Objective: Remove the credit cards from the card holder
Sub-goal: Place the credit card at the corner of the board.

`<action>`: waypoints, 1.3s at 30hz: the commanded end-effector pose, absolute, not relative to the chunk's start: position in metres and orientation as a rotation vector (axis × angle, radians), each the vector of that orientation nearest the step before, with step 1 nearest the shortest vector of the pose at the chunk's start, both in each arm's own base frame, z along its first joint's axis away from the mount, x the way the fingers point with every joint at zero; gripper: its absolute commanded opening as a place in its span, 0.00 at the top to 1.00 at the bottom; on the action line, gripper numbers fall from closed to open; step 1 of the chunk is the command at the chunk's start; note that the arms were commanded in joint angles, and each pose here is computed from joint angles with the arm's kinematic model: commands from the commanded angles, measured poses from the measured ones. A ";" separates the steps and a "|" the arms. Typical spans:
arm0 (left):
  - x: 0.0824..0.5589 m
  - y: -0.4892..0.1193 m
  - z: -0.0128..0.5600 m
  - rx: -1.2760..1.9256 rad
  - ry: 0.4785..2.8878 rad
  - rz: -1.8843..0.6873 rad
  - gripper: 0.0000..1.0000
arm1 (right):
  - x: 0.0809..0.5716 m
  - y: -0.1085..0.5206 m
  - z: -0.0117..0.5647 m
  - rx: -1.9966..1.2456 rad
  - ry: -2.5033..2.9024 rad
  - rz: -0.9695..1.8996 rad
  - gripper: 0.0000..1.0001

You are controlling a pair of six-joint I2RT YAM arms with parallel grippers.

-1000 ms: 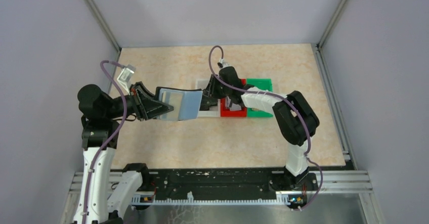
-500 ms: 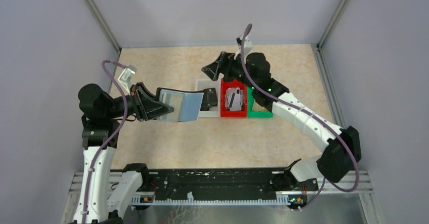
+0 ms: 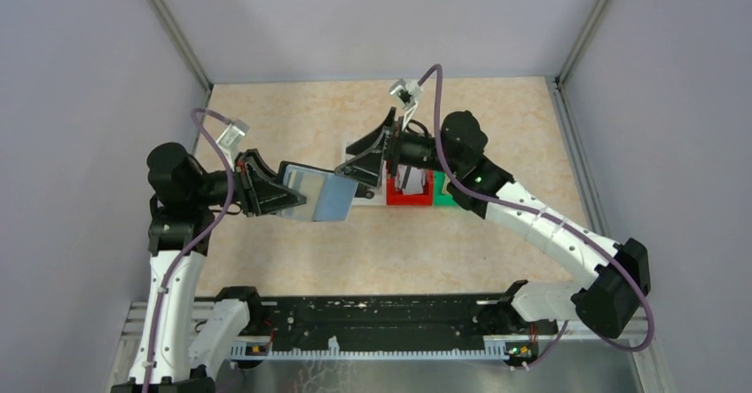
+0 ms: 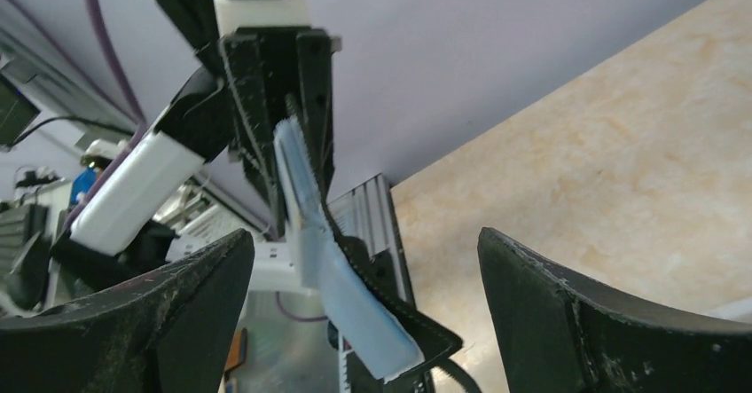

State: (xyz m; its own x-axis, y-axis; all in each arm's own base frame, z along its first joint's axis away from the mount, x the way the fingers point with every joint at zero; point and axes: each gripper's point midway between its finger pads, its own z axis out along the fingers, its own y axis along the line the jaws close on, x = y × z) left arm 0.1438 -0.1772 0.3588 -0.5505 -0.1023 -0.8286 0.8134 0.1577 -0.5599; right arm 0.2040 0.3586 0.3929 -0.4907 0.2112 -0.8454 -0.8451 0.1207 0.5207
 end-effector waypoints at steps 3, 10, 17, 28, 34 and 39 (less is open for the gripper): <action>0.137 -0.177 0.355 0.784 1.635 -1.510 1.00 | 0.152 0.360 0.401 -0.843 1.379 1.653 0.07; 0.128 -0.177 0.352 0.819 1.631 -1.551 1.00 | 0.142 0.368 0.388 -0.918 1.375 1.670 0.11; 0.124 -0.177 0.348 0.844 1.632 -1.582 1.00 | 0.137 0.375 0.383 -1.015 1.373 1.691 0.19; 0.127 -0.177 0.339 0.855 1.626 -1.537 1.00 | 0.123 0.404 0.374 -1.121 1.409 1.748 0.52; 0.140 -0.175 0.327 0.842 1.653 -1.439 0.95 | 0.124 0.404 0.367 -1.103 1.440 1.755 0.79; 0.157 -0.171 0.308 0.824 1.691 -1.328 0.75 | 0.132 0.403 0.352 -1.041 1.538 1.710 1.00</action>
State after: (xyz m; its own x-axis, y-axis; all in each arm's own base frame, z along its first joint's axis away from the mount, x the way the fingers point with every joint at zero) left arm 0.1386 -0.1752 0.3216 -0.5253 -0.0130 -0.8508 0.8426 0.1313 -0.5223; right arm 0.1366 0.4043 0.3357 -0.5360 -0.1020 -0.8380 -0.8291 -0.1234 0.5453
